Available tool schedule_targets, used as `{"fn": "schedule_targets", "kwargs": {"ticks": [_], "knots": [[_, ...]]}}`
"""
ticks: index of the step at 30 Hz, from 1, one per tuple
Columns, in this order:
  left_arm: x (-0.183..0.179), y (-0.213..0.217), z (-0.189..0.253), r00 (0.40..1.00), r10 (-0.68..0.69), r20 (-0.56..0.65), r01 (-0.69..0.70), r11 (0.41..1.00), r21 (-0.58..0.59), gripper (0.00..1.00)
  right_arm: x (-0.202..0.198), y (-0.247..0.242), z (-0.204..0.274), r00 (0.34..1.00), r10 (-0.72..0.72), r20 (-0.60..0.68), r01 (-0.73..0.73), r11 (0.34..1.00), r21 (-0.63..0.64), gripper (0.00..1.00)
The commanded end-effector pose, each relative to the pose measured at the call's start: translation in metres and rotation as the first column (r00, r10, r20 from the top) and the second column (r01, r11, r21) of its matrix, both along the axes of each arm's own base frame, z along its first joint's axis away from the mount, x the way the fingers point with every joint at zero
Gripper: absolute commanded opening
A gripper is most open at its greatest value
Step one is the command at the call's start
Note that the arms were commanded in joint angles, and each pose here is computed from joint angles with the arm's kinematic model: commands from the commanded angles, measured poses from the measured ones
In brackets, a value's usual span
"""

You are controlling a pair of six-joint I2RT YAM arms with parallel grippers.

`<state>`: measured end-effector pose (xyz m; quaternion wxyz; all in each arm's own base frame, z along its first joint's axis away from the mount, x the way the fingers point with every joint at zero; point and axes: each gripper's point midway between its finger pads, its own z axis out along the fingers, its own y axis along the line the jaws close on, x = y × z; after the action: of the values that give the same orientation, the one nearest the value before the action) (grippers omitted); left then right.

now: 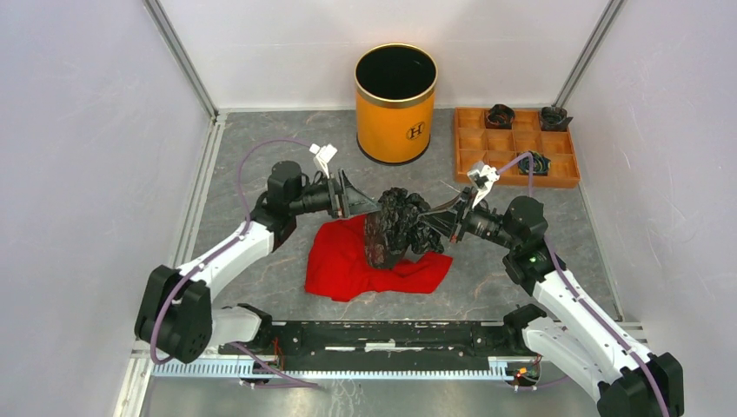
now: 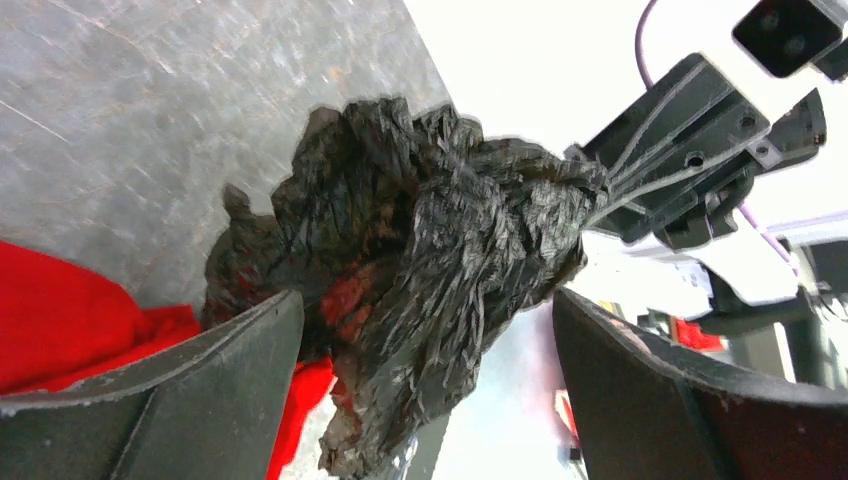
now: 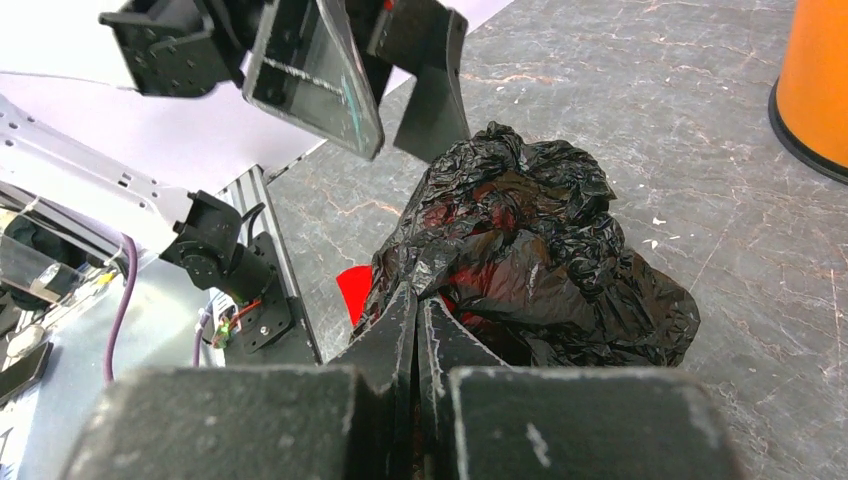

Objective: Put the trash bags into the trash bin

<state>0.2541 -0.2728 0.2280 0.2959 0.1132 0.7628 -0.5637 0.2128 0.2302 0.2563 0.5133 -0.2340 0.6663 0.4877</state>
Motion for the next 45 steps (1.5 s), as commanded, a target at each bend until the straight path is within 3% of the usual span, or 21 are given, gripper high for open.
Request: {"fn": "schedule_targets", "kwargs": {"ticks": [1, 6, 15, 19, 22, 24, 28, 30, 33, 37, 39, 41, 43, 45], "knots": [[-0.028, -0.012, 0.031, 0.989, -0.129, 0.067, 0.141, 0.966, -0.216, 1.00, -0.003, 0.002, 0.017, 0.997, 0.029, 0.070, -0.030, 0.999, 0.011, 0.01], [-0.045, -0.026, 0.018, 0.985, -0.164, 0.053, 0.171, 0.971, -0.169, 0.96, -0.002, 0.001, 0.024, 0.996, 0.016, 0.082, -0.018, 0.999, 0.027, 0.00], [-0.048, -0.017, 0.035, 0.980, -0.123, 0.158, 0.138, 0.987, -0.088, 0.34, 0.003, -0.006, 0.011, 0.998, -0.033, 0.062, 0.035, 0.999, -0.038, 0.01], [-0.040, -0.008, 0.046, 0.972, -0.079, 0.222, 0.080, 0.997, 0.003, 0.14, 0.007, -0.012, 0.005, 0.996, -0.063, 0.058, 0.069, 0.993, -0.094, 0.00], [-0.033, -0.006, 0.077, 0.953, -0.059, 0.298, 0.055, 0.998, 0.024, 0.02, 0.016, -0.022, -0.006, 0.989, -0.136, 0.053, 0.143, 0.978, -0.154, 0.00], [-0.030, -0.004, 0.091, 0.947, -0.052, 0.318, 0.039, 0.998, 0.048, 0.02, 0.023, -0.027, -0.011, 0.983, -0.178, 0.050, 0.184, 0.967, -0.178, 0.10], [-0.019, 0.008, 0.120, 0.919, 0.005, 0.395, -0.052, 0.993, 0.109, 0.02, 0.032, -0.028, -0.026, 0.980, -0.198, -0.005, 0.191, 0.952, -0.240, 0.47], [-0.005, 0.021, 0.133, 0.896, 0.091, 0.434, -0.168, 0.975, 0.143, 0.02, 0.038, -0.032, -0.036, 0.976, -0.213, -0.033, 0.193, 0.931, -0.310, 0.59], [0.020, 0.050, 0.143, 0.853, 0.247, 0.460, -0.378, 0.900, 0.217, 0.02, 0.050, -0.048, -0.042, 0.960, -0.281, 0.003, 0.257, 0.875, -0.410, 0.74], [0.046, 0.092, 0.144, 0.760, 0.421, 0.495, -0.601, 0.745, 0.290, 0.02, 0.065, -0.087, -0.047, 0.883, -0.464, 0.074, 0.433, 0.742, -0.512, 0.98], [0.053, 0.100, 0.137, 0.737, 0.455, 0.500, -0.643, 0.699, 0.312, 0.02, 0.070, -0.113, -0.056, 0.809, -0.580, 0.096, 0.525, 0.640, -0.562, 0.98], [0.059, 0.093, 0.125, 0.761, 0.461, 0.457, -0.627, 0.704, 0.334, 0.02, 0.069, -0.133, -0.069, 0.739, -0.667, 0.091, 0.580, 0.562, -0.590, 0.98], [0.058, 0.064, 0.114, 0.837, 0.419, 0.351, -0.527, 0.789, 0.316, 0.02, 0.065, -0.125, -0.073, 0.780, -0.620, 0.089, 0.542, 0.598, -0.590, 0.98], [0.057, 0.027, 0.102, 0.905, 0.365, 0.217, -0.413, 0.876, 0.249, 0.02, 0.060, -0.108, -0.071, 0.829, -0.556, 0.060, 0.493, 0.676, -0.547, 0.98]]}}
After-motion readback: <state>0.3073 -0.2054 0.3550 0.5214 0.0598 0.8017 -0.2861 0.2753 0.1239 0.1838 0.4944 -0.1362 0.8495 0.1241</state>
